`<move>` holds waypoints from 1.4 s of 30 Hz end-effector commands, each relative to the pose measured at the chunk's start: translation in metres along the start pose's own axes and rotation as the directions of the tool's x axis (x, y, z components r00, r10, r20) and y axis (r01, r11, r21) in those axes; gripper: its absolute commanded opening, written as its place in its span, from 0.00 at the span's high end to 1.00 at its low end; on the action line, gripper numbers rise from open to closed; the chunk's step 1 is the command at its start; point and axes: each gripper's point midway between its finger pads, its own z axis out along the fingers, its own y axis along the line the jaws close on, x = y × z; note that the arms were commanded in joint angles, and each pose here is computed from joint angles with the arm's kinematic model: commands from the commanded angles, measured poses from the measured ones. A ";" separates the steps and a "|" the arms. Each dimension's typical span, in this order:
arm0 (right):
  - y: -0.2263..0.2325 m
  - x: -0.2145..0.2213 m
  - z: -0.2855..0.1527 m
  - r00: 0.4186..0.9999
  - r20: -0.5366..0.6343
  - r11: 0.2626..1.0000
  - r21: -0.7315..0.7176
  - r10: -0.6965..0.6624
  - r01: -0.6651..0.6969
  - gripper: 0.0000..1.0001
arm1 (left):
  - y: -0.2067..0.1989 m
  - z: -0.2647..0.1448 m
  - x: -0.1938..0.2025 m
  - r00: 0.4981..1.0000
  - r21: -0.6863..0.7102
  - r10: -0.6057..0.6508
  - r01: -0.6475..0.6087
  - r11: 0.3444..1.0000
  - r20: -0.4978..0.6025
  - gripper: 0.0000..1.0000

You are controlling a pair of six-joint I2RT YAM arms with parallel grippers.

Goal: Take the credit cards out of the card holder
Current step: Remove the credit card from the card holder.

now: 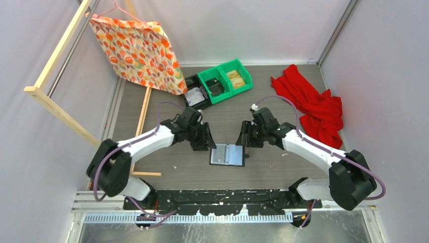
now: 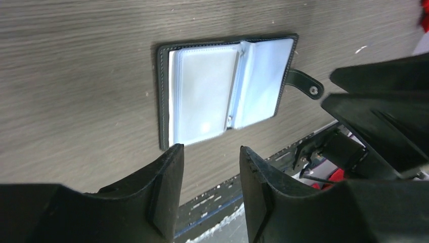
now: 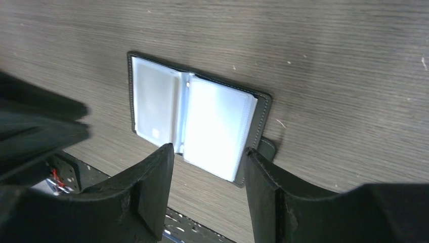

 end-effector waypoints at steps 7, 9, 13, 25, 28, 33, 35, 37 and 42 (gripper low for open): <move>0.012 -0.012 0.012 0.996 0.075 0.997 -0.064 0.039 -0.034 0.43 | -0.020 0.048 -0.009 0.999 0.059 0.037 -0.035 0.998 -0.026 0.54; 0.009 -0.011 0.016 0.996 0.075 0.998 -0.055 0.040 -0.036 0.43 | -0.015 0.052 -0.010 0.998 0.031 0.049 -0.048 0.998 -0.030 0.54; 0.004 -0.011 0.018 0.996 0.084 0.999 -0.037 0.038 -0.035 0.43 | -0.008 0.059 -0.006 0.996 0.003 0.062 -0.062 0.998 -0.058 0.54; -0.012 -0.001 0.029 0.997 0.069 0.999 0.013 0.043 -0.044 0.43 | -0.028 0.077 0.014 0.984 0.073 0.086 -0.075 0.994 -0.154 0.55; -0.017 0.004 0.034 0.997 0.056 0.998 0.028 0.049 -0.050 0.43 | -0.049 0.076 0.015 0.981 0.170 0.094 -0.065 0.983 -0.168 0.55; -0.022 0.010 0.037 0.997 0.050 0.997 0.036 0.059 -0.061 0.43 | -0.073 0.078 0.015 0.979 0.268 0.095 -0.043 0.962 -0.183 0.55; -0.024 0.012 0.037 0.997 0.047 0.997 0.041 0.063 -0.065 0.43 | -0.081 0.079 0.014 0.978 0.297 0.097 -0.038 0.954 -0.185 0.55; -0.025 0.012 0.036 0.997 0.049 0.997 0.043 0.065 -0.067 0.43 | -0.087 0.078 0.012 0.978 0.314 0.101 -0.040 0.949 -0.183 0.56; -0.022 0.005 0.019 0.995 0.091 0.998 0.042 0.049 -0.053 0.43 | -0.064 0.062 0.001 0.989 0.144 0.109 -0.093 0.985 -0.103 0.57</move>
